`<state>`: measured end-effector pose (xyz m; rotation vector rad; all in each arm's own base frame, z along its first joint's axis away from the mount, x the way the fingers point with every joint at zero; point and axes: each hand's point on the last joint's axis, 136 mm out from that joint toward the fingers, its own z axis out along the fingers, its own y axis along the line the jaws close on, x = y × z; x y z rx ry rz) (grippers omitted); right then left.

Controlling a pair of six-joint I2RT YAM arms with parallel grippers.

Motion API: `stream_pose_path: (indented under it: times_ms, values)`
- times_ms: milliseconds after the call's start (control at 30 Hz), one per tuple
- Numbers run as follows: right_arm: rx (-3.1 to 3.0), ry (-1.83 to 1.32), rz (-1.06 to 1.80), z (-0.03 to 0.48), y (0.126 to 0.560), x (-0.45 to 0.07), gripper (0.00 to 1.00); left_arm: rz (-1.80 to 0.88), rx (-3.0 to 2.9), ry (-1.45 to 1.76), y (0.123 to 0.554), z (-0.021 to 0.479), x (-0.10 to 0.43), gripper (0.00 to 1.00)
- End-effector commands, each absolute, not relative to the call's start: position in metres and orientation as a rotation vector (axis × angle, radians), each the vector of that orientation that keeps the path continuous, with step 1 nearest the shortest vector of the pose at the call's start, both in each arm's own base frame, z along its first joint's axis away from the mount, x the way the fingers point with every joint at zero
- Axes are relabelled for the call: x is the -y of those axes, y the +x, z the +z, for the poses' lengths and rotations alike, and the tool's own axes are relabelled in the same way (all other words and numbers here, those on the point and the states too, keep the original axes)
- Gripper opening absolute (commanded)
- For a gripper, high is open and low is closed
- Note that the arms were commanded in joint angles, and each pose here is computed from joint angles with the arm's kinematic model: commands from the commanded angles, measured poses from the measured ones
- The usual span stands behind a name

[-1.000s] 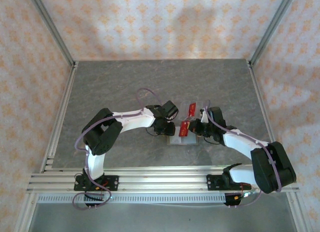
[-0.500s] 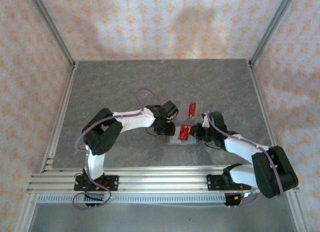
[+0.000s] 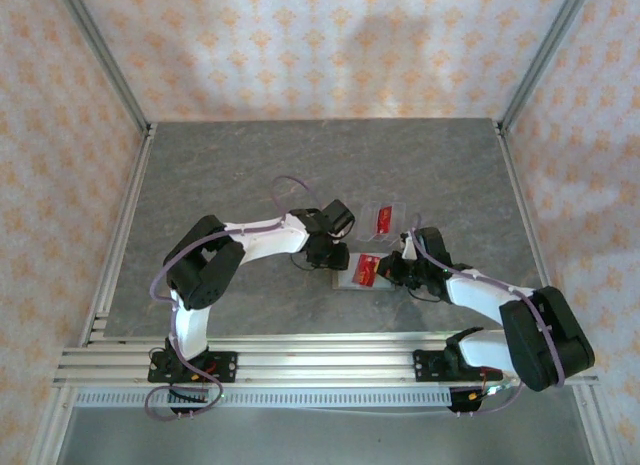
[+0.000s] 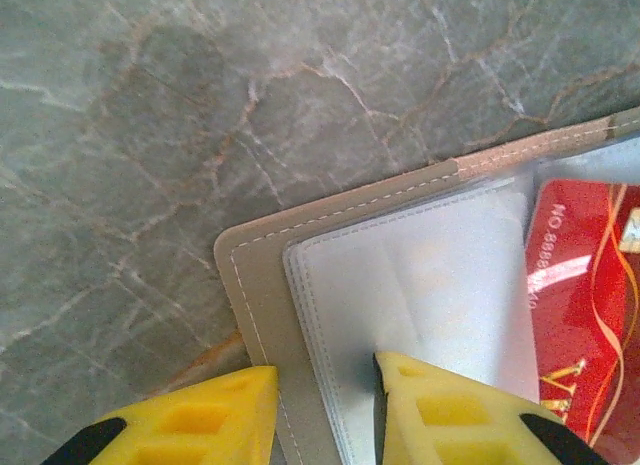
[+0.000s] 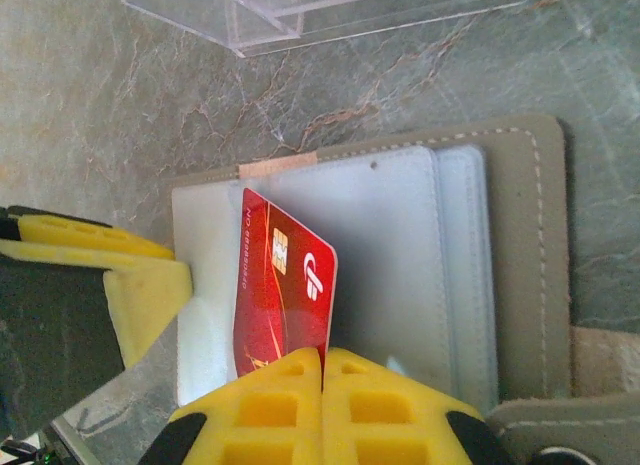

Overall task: Put the credit cards into the card holder
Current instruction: Insert the credit card into the card slot.

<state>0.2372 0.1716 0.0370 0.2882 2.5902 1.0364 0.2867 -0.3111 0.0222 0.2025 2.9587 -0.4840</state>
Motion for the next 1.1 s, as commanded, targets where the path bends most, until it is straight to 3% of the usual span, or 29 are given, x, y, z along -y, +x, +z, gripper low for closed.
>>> stream_pose_path:
  times_ms: [0, 1067]
  values:
    - [-2.624, 0.300, 1.042, 0.032, 0.231, -0.173, 0.00, -0.214, -3.052, 0.162, 0.287, -0.014, 0.265, 0.30]
    - [-2.685, 0.216, 1.070, 0.043, 0.248, -0.189, 0.00, -0.217, -3.063, 0.186, 0.288, -0.025, 0.260, 0.30]
